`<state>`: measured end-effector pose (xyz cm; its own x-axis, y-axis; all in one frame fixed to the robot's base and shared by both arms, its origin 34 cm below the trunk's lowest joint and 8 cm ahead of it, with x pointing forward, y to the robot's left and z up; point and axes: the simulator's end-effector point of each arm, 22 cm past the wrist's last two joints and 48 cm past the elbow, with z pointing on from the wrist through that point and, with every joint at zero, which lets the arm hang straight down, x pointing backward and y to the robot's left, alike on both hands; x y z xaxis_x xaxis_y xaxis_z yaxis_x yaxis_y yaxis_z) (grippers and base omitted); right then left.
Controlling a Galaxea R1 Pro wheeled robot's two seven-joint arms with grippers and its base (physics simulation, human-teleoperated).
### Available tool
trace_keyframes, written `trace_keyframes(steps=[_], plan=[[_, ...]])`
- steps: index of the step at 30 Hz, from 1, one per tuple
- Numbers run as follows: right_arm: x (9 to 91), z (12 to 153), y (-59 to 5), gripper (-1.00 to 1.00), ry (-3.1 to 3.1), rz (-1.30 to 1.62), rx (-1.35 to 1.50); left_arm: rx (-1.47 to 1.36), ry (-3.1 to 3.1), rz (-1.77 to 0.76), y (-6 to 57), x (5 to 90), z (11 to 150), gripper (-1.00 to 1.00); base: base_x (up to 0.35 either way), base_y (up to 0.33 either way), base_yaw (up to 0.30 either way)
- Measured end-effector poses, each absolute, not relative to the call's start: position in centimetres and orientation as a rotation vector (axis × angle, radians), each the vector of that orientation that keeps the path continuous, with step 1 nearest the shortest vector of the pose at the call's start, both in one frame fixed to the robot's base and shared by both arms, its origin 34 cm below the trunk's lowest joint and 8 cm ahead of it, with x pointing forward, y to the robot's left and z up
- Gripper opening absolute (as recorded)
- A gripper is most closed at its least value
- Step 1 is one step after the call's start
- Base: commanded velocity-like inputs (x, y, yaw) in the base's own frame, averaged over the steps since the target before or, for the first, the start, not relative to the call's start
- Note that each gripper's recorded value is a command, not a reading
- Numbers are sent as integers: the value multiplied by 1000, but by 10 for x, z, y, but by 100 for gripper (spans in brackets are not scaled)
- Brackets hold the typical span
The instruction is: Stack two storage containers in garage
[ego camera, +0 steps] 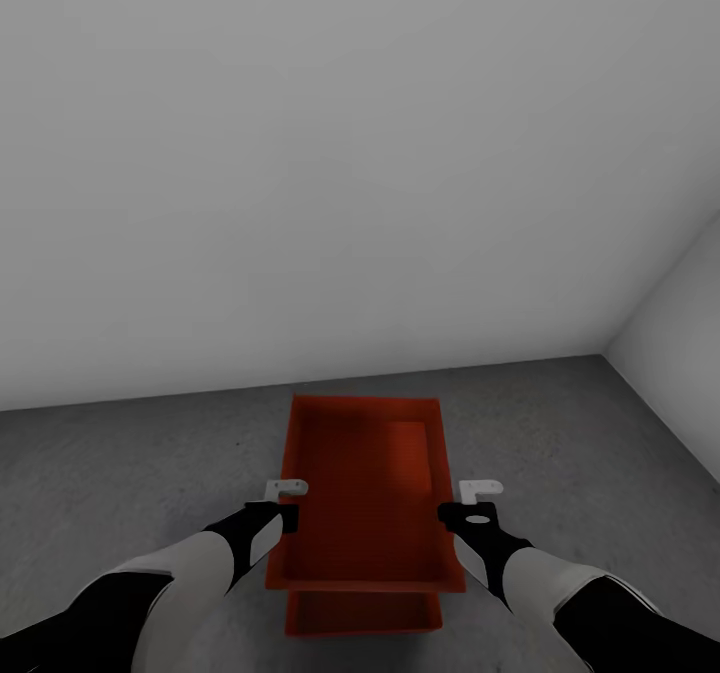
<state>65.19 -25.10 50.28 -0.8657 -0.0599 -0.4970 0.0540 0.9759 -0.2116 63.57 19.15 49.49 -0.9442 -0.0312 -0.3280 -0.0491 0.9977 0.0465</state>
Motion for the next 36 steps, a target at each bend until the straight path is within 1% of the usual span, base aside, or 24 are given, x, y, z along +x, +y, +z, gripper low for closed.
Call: trace_keyframes(steps=[36], plan=[[640,485,-250,-100,2636,-299,-10,-55,2842,78,193,624,477,-100,0,0,0]])
